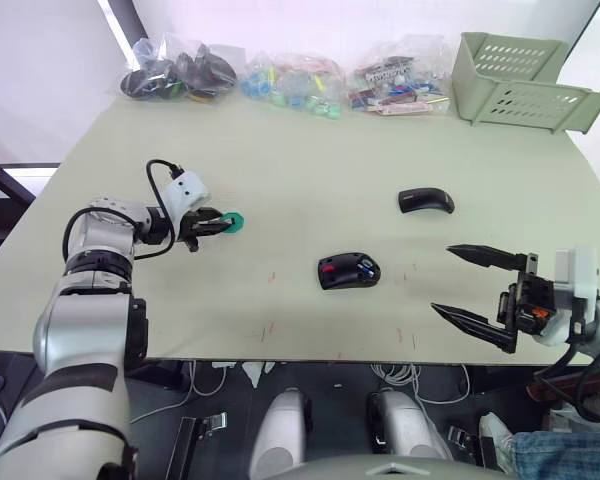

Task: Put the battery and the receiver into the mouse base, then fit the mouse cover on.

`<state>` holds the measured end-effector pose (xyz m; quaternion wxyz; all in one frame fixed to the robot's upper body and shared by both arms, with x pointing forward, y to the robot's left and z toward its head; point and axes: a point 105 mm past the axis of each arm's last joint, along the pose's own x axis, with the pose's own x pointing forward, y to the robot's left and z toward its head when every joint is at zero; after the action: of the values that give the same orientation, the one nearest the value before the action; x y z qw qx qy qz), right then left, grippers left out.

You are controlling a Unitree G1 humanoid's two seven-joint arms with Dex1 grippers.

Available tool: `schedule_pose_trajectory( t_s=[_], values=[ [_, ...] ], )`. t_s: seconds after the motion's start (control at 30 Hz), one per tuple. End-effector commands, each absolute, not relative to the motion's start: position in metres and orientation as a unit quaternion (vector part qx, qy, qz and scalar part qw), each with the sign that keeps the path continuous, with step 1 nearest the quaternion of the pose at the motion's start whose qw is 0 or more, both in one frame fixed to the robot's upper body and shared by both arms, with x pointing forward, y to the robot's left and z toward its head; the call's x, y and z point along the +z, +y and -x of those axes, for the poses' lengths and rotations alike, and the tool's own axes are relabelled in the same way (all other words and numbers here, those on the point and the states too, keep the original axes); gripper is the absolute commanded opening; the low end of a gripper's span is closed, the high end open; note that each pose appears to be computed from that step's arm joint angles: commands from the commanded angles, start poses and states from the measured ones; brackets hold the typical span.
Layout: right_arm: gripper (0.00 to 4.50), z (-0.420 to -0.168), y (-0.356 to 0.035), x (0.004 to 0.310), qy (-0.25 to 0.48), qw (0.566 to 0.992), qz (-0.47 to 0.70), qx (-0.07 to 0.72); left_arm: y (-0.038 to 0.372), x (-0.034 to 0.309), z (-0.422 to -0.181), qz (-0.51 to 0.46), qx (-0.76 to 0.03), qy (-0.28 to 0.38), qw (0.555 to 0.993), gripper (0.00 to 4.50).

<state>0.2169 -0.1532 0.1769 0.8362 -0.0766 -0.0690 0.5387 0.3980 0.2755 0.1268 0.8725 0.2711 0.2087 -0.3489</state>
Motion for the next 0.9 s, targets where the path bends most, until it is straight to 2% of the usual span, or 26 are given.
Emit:
schedule_pose_trajectory(
  t_s=[0.03, 0.57, 0.67, 0.7, 0.73, 0.9],
  values=[
    [4.50, -0.2156, -0.1523, 0.1846, -0.090, 0.833, 0.087, 0.538, 0.2781, 0.1315, -0.3988, -0.277, -0.345, 0.208, 0.872, 1.48],
    [4.50, -0.2179, -0.1512, 0.1849, -0.092, 0.833, 0.088, 0.539, 0.2779, 0.1309, -0.3975, -0.273, -0.349, 0.208, 0.872, 1.48],
    [4.50, -0.2183, -0.1514, 0.1851, -0.092, 0.833, 0.089, 0.539, 0.2772, 0.1308, -0.3977, -0.272, -0.350, 0.207, 0.872, 0.74],
    [4.50, -0.2184, -0.1513, 0.1853, -0.092, 0.833, 0.089, 0.539, 0.2770, 0.1308, -0.3977, -0.272, -0.350, 0.206, 0.872, 0.25],
    [4.50, -0.2185, -0.1513, 0.1855, -0.092, 0.833, 0.089, 0.539, 0.2768, 0.1308, -0.3977, -0.272, -0.350, 0.206, 0.872, 0.05],
    [4.50, -0.2191, -0.1511, 0.1860, -0.093, 0.832, 0.089, 0.539, 0.2769, 0.1316, -0.3977, -0.271, -0.351, 0.203, 0.873, 0.05]
  ],
)
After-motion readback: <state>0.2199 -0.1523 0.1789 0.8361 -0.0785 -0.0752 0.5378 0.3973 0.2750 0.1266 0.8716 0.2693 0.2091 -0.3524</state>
